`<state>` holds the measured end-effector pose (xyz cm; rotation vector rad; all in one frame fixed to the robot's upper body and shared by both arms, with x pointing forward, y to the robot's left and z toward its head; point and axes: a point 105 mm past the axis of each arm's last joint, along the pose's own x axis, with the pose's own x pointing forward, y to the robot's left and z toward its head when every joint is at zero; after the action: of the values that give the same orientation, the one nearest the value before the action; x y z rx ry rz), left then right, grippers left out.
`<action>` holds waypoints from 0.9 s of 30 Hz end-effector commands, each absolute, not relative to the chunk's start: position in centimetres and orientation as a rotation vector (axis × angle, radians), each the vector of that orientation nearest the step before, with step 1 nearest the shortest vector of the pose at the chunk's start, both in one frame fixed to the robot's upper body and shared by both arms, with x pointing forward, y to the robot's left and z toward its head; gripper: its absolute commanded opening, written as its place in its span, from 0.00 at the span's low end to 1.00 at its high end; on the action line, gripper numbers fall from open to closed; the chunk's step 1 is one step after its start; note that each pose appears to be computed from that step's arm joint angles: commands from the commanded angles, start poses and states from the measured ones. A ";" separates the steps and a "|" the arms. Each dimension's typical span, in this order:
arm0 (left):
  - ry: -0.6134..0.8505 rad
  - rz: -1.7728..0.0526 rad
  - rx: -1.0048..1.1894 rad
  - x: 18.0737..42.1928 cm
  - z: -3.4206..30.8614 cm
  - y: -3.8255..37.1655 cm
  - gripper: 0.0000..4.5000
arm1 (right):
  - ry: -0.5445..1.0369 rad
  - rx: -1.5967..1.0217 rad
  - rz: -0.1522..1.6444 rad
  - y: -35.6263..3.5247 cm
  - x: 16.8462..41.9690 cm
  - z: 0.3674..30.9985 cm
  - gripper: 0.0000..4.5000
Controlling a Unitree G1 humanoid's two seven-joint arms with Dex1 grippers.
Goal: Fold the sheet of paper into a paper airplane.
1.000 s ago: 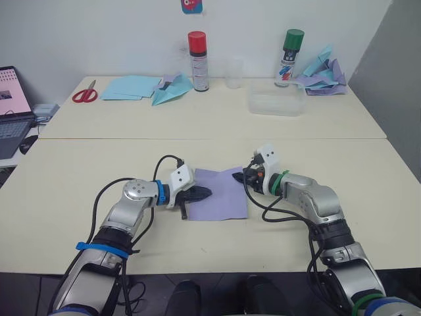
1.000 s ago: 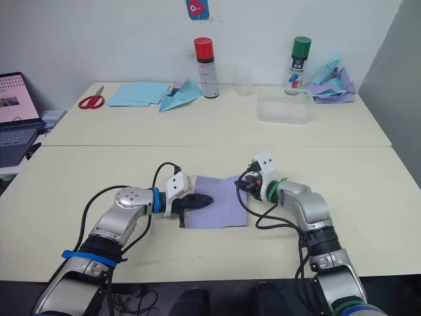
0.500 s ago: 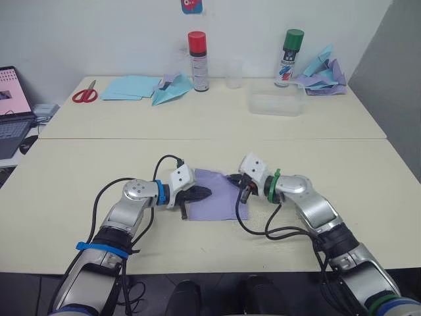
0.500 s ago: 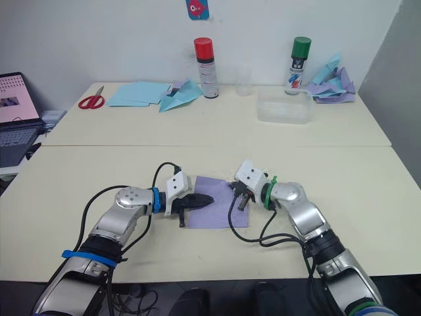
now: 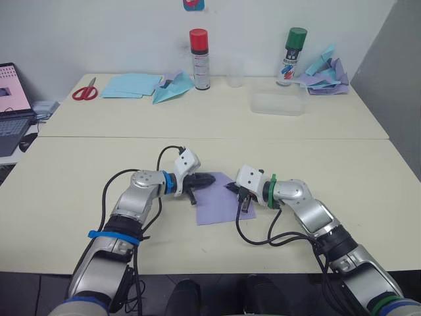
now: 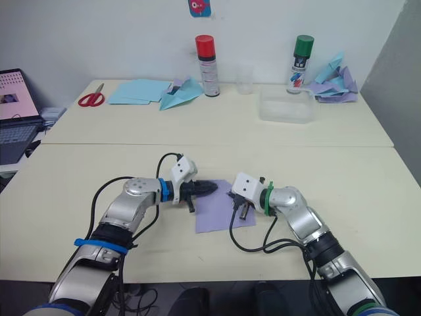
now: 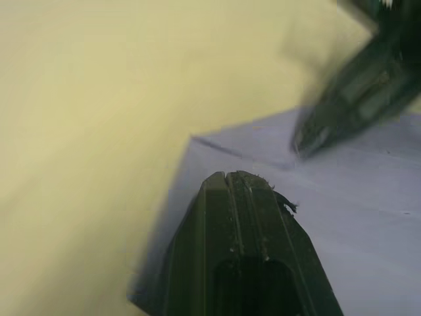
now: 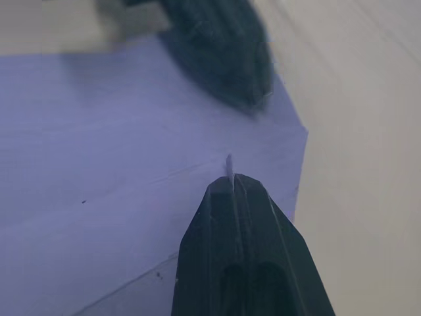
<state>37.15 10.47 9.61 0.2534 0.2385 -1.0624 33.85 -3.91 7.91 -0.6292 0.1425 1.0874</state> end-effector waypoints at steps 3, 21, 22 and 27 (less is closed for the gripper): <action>0.174 -1.109 0.254 37.4 11.0 8.0 0.00 | 0.143 -0.656 1.088 -3.8 33.9 8.0 0.01; 0.303 -1.180 0.550 37.6 6.2 7.3 0.00 | 0.299 -0.360 1.193 -3.9 31.3 10.1 0.52; 0.304 -1.181 0.558 37.6 6.1 7.4 0.00 | 0.307 -0.317 1.204 -4.1 31.2 10.8 0.61; 0.300 -1.185 0.562 37.6 6.1 7.4 0.00 | 0.241 -0.174 1.119 -5.3 32.8 13.9 0.61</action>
<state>38.01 6.89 7.95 0.5408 0.2199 -1.1823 31.88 -4.93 11.32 -0.2156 0.3337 1.1557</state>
